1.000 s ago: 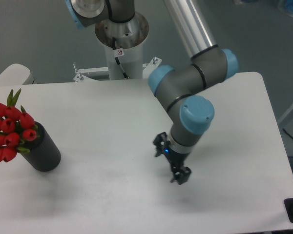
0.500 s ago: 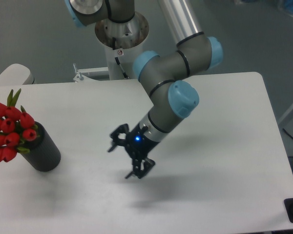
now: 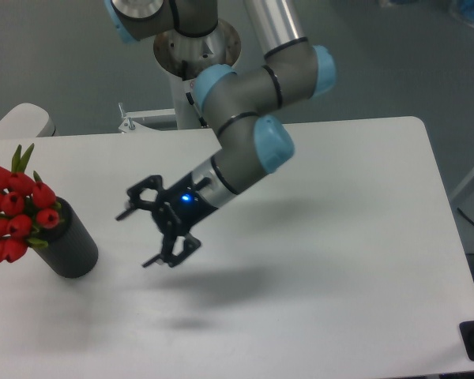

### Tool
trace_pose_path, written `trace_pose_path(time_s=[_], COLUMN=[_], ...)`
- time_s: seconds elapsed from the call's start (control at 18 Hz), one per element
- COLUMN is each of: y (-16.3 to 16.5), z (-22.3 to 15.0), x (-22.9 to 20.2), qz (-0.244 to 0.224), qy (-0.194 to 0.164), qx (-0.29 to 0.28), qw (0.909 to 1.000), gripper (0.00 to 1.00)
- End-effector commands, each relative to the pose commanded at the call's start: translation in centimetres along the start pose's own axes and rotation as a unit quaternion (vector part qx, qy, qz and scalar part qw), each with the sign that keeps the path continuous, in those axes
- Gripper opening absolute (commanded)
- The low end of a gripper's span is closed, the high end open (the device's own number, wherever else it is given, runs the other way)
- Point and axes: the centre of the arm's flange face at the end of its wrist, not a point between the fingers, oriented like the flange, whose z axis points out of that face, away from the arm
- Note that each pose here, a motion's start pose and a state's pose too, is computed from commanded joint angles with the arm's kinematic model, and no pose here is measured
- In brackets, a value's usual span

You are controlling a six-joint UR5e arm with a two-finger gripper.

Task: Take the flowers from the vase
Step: 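Move the open gripper across the table toward the red tulips in the black vase, then position the open gripper around the tulip stems and close it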

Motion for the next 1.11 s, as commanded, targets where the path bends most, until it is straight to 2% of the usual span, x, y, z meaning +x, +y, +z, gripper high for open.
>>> trace_pose_path(time_s=[0.39,0.72,0.94,1.11], y=[-2.2,-0.2,-0.8,-1.4], z=[2.6,4.1,5.9,7.6], x=[3.0,4.1,5.4,6.2], qz=[0.02,0.018,0.023,0.046], qy=[0.037,0.051,0.068,0.075], qx=[0.047,0.044,0.039,0.038], qw=[0.998,0.9976,0.9966,0.9954], gripper=[1.0,1.0,1.0,1.0])
